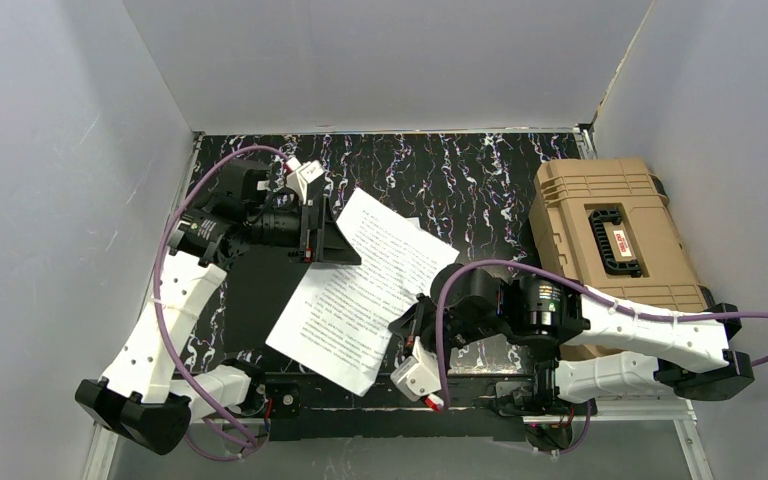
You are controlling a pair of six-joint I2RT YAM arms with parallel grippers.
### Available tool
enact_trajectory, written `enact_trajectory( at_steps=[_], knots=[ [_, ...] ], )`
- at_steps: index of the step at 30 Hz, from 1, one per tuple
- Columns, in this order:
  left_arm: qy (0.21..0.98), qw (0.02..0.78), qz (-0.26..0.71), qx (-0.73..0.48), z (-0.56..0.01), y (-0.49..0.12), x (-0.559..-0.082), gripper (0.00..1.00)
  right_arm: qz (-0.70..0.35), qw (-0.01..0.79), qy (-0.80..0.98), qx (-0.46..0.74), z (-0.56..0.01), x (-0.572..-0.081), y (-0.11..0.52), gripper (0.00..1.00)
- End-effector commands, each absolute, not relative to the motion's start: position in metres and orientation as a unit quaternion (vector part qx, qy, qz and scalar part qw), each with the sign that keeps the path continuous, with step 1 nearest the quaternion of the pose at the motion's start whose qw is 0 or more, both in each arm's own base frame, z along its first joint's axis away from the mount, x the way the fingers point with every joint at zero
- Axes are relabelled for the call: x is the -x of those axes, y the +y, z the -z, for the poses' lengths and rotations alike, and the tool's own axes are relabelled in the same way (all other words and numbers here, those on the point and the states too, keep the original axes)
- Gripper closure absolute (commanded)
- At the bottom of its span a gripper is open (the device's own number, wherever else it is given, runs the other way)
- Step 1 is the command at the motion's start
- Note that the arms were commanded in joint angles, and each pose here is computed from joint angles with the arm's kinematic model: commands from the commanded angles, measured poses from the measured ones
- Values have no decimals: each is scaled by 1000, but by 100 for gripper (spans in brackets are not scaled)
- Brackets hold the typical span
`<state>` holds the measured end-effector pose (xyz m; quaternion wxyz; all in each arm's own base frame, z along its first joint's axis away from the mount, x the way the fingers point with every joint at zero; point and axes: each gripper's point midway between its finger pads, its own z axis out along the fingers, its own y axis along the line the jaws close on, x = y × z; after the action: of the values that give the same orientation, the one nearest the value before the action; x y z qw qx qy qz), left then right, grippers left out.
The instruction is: Put the files into the folder
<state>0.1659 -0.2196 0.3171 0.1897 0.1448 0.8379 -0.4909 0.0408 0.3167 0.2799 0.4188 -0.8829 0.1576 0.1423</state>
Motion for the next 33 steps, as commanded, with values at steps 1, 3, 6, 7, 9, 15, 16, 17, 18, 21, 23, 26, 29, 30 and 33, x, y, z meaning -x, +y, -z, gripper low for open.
enact_trajectory(
  at_steps=[1, 3, 6, 7, 9, 15, 16, 17, 18, 21, 23, 26, 29, 30, 33],
  knots=[
    [811, 178, 530, -170, -331, -224, -149, 29, -110, 453, 142, 873, -301, -49, 316, 99],
    [809, 179, 532, -173, -332, -224, -147, 36, -110, 454, 141, 873, -300, -49, 315, 99],
    [806, 175, 536, -177, -332, -224, -146, 58, -105, 459, 143, 871, -301, -50, 313, 99],
    [807, 175, 536, -177, -332, -225, -146, 68, -103, 462, 144, 869, -301, -51, 313, 99],
    [805, 174, 538, -179, -333, -225, -146, 85, -103, 465, 147, 867, -302, -51, 311, 99],
    [797, 190, 544, -181, -341, -226, -147, 100, -111, 486, 160, 852, -305, -52, 311, 94],
    [795, 194, 545, -181, -343, -226, -148, 100, -114, 497, 167, 844, -307, -53, 311, 89],
    [793, 200, 545, -182, -344, -226, -149, 100, -116, 509, 176, 835, -309, -55, 312, 83],
    [793, 207, 544, -181, -345, -226, -150, 100, -119, 522, 184, 825, -312, -56, 312, 79],
    [786, 234, 541, -185, -350, -225, -152, 100, -124, 538, 217, 805, -313, -61, 311, 68],
    [783, 254, 536, -188, -353, -224, -154, 100, -114, 546, 245, 793, -310, -69, 309, 58],
    [785, 293, 512, -187, -355, -218, -160, 100, -103, 541, 287, 784, -300, -79, 307, 55],
    [791, 335, 477, -184, -356, -208, -166, 100, -102, 550, 327, 761, -295, -88, 308, 50],
    [793, 348, 466, -183, -356, -205, -168, 100, -103, 559, 340, 749, -296, -90, 309, 48],
    [789, 383, 442, -188, -360, -197, -170, 100, -108, 581, 378, 713, -296, -99, 310, 41]
  ],
)
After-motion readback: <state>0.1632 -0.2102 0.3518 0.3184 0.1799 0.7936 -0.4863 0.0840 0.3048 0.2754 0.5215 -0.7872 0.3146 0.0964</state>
